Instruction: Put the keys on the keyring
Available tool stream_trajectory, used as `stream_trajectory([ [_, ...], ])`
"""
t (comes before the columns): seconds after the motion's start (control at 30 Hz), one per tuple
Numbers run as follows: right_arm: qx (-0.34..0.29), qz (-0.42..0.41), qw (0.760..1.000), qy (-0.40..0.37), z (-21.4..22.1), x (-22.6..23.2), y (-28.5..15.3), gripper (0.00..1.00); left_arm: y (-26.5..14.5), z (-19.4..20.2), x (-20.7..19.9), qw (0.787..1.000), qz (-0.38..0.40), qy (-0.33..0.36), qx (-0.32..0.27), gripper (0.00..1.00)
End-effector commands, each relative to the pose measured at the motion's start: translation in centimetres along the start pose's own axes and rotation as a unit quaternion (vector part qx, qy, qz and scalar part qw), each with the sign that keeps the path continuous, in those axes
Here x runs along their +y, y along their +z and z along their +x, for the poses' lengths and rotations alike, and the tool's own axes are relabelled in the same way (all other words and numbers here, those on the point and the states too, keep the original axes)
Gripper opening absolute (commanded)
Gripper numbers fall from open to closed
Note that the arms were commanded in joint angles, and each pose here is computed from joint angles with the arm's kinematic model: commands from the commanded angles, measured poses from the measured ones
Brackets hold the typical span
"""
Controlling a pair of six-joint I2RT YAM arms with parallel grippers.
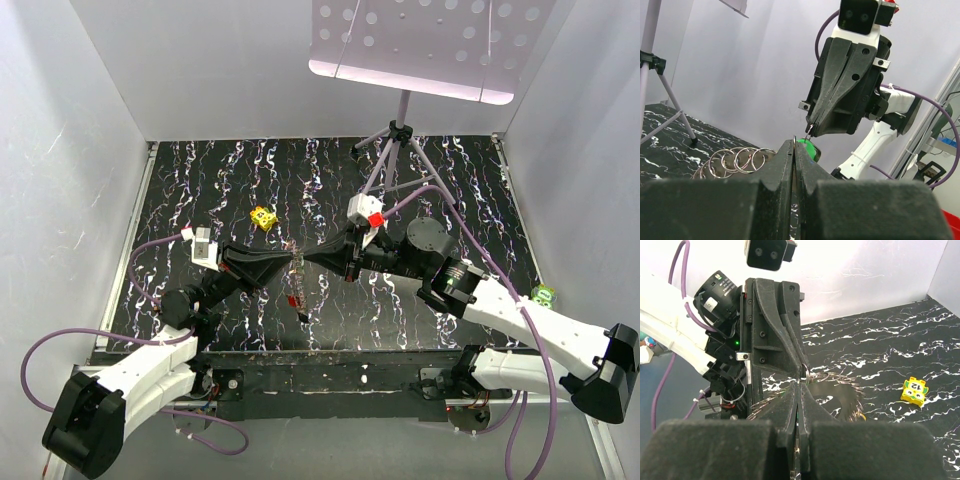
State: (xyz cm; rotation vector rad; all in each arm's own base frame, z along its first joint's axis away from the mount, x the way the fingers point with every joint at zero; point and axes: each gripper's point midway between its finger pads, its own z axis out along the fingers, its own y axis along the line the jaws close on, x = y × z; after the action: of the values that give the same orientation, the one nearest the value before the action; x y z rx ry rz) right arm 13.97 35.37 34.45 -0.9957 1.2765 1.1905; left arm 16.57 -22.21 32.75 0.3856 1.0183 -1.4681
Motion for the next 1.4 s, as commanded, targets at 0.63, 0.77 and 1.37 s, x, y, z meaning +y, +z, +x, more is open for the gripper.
stream_trajectory([
  [0.63, -0.012, 0.021, 0.999, 0.031, -0.2, -0.7, 0.3, 0.01, 0.4, -4.4, -4.6, 0.988, 0.092, 0.091, -0.079, 0.0],
  [0.77, -0.012, 0.024, 0.999, 0.035, -0.1, -0.8, 0.3, 0.01, 0.4, -4.4, -4.6, 0.988, 0.092, 0.093, -0.079, 0.0],
  [1.37, -0.031, -0.058, 0.997, -0.044, -0.9, 2.0, -0.9, 0.01, 0.3, -3.1, -6.4, 0.967, 0.156, 0.199, -0.035, 0.0],
])
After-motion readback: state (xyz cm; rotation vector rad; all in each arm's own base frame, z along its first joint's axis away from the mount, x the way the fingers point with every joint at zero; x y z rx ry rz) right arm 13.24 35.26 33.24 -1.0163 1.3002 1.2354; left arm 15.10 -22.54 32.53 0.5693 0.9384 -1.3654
